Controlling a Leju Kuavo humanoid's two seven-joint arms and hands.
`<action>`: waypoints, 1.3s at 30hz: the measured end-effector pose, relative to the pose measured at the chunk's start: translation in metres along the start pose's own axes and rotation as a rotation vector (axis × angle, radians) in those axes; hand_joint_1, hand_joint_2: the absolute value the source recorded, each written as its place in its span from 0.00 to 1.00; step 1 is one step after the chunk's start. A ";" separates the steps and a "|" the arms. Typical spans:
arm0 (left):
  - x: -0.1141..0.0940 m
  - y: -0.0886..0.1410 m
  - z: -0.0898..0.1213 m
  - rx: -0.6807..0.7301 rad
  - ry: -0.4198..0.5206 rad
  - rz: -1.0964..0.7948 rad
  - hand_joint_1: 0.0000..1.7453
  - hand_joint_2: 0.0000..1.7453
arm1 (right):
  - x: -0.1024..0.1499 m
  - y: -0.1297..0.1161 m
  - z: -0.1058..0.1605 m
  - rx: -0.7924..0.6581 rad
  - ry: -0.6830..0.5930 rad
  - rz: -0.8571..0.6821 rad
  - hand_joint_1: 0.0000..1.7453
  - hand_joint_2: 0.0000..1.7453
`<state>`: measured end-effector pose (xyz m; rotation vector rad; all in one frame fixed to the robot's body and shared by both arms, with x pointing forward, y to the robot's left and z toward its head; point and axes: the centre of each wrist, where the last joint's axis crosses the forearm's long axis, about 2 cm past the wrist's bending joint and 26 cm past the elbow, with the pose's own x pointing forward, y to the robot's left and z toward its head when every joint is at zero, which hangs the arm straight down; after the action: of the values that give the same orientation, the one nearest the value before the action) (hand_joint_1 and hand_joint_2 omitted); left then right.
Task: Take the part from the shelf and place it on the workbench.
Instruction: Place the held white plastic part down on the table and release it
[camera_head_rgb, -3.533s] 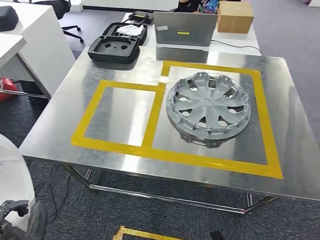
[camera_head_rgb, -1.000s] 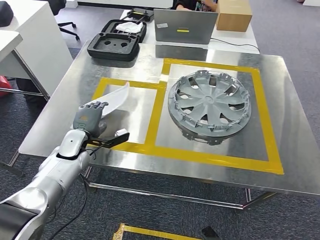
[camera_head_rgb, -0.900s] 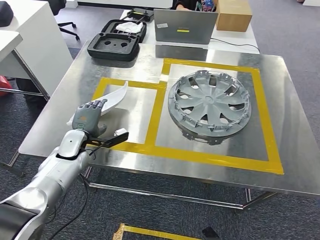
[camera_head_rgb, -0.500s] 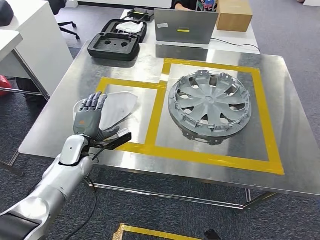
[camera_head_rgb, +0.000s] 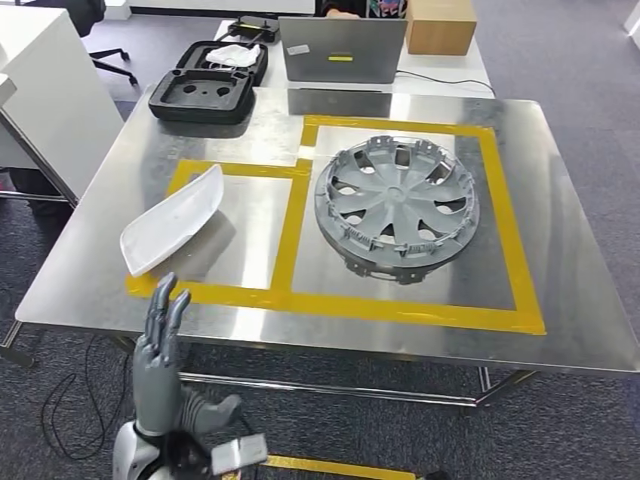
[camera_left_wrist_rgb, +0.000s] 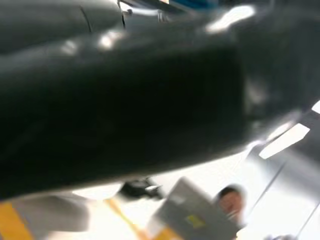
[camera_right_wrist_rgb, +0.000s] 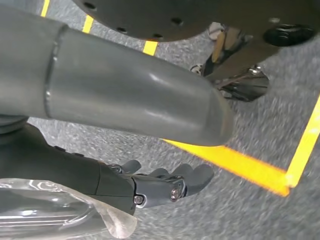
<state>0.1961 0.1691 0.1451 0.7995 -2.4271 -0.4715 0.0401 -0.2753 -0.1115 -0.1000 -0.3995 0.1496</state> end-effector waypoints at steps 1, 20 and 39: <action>0.006 0.009 0.006 0.034 0.008 0.011 0.00 0.00 | 0.000 0.000 0.000 -0.004 -0.001 -0.006 0.00 0.00; 0.028 0.060 0.038 0.229 0.217 0.019 0.00 0.00 | 0.005 0.003 -0.001 -0.044 -0.035 -0.072 0.00 0.00; 0.030 0.063 0.050 0.245 0.297 0.043 0.00 0.00 | 0.006 0.005 -0.001 -0.034 -0.161 -0.257 0.00 0.00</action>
<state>0.1180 0.2063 0.1467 0.8498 -2.2414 -0.0323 0.0452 -0.2695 -0.1108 -0.0694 -0.5719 -0.1031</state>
